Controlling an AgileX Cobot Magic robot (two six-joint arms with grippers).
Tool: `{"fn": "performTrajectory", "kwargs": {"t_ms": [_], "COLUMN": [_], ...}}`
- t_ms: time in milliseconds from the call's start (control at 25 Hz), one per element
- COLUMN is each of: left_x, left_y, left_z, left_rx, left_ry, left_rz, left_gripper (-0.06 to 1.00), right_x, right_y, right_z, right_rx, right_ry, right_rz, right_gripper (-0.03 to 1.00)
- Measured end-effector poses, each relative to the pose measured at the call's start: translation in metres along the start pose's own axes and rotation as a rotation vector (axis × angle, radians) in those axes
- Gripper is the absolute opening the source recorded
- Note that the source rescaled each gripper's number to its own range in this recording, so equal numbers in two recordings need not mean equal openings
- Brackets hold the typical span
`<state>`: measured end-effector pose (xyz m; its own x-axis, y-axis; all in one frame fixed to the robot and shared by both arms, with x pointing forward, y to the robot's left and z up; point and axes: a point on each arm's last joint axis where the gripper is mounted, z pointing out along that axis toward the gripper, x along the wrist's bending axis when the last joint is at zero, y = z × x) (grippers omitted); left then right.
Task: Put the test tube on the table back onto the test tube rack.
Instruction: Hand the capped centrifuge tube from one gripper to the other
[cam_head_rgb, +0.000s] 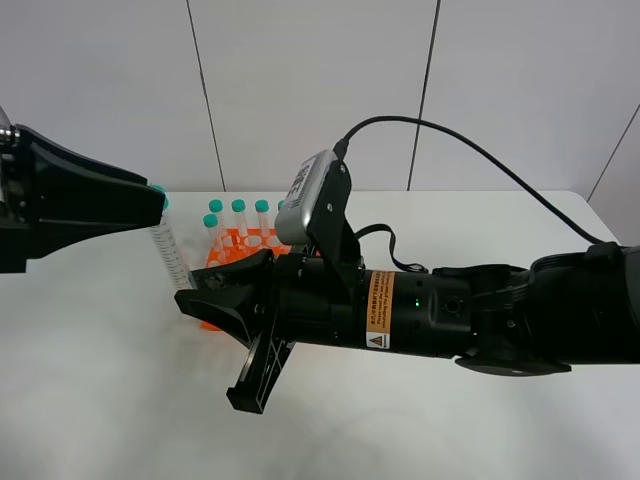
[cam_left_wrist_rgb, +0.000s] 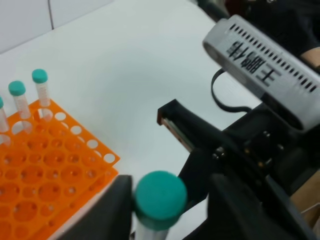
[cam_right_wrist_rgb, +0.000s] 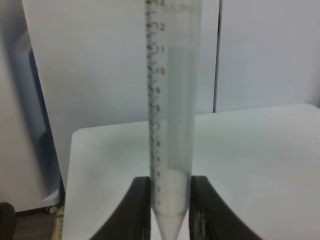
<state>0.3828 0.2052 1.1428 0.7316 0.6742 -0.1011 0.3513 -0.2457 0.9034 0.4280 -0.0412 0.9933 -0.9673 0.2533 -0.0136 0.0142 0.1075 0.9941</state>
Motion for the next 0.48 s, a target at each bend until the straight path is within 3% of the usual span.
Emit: {"fn": "performTrajectory", "kwargs": {"t_ms": [120, 480], "left_x": [0.000, 0.009], "left_y": [0.001, -0.001], "left_z": [0.000, 0.022], "left_rx": [-0.010, 0.032], "left_ry": [0.001, -0.031], "left_rz": [-0.007, -0.067], "left_gripper": [0.43, 0.47], "right_x": [0.000, -0.001], "right_y": [0.000, 0.000], "right_z": [0.000, 0.000], "right_rx": [0.002, 0.000], "right_ry": [-0.004, -0.009], "right_rz": [0.003, 0.007], "right_gripper": [0.32, 0.32]}}
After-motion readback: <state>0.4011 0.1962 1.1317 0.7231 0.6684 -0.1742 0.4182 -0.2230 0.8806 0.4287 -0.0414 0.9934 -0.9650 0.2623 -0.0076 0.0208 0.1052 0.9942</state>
